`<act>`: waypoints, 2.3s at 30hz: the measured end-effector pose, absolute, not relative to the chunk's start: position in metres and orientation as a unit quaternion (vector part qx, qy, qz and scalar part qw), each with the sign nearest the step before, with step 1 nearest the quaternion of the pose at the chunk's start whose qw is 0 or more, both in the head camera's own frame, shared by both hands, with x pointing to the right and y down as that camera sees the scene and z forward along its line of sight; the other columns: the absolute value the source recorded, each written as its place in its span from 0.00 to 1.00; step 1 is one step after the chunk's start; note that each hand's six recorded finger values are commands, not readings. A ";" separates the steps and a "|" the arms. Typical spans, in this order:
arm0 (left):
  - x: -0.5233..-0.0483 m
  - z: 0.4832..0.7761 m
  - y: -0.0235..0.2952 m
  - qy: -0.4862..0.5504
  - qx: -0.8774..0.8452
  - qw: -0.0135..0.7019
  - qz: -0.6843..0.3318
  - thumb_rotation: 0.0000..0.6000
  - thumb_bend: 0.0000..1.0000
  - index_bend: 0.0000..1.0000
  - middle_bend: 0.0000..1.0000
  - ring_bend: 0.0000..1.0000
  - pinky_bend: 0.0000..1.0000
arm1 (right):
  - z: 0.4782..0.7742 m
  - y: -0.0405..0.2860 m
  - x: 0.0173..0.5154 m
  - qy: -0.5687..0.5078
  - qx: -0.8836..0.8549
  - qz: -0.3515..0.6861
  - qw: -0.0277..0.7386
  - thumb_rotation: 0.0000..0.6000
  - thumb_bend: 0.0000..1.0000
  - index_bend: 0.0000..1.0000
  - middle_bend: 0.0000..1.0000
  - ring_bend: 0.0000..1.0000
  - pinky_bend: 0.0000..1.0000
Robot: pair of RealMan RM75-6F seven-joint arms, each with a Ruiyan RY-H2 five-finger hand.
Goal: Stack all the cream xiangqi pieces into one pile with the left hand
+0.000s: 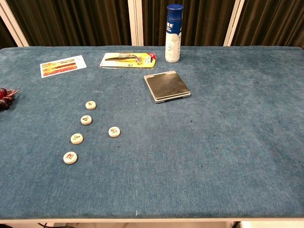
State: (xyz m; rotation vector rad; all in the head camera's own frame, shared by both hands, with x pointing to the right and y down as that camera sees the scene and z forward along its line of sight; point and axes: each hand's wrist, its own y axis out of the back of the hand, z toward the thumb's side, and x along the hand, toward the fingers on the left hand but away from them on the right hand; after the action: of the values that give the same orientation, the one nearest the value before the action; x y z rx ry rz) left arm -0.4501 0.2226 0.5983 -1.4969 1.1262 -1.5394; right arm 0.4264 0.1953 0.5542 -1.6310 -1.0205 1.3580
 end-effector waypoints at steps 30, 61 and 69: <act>-0.266 0.714 0.149 0.261 -0.747 0.365 -0.491 1.00 0.19 0.31 0.13 0.00 0.00 | 0.540 0.193 0.428 -0.420 -0.611 0.534 0.405 1.00 0.10 0.00 0.00 0.00 0.07; -0.234 0.751 0.150 0.227 -0.754 0.341 -0.513 1.00 0.34 0.44 0.13 0.00 0.00 | 0.548 0.193 0.436 -0.424 -0.610 0.539 0.397 1.00 0.10 0.00 0.00 0.00 0.07; -0.236 0.752 0.147 0.232 -0.752 0.340 -0.515 1.00 0.38 0.52 0.13 0.00 0.00 | 0.548 0.193 0.436 -0.424 -0.610 0.539 0.396 1.00 0.10 0.00 0.00 0.00 0.07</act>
State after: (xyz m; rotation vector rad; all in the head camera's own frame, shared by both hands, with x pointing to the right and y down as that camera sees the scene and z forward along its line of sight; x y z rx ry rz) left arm -0.2360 0.1466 0.7518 -1.9581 0.6044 -1.3397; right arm 0.4360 0.1927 0.5482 -1.5459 -1.0747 1.3668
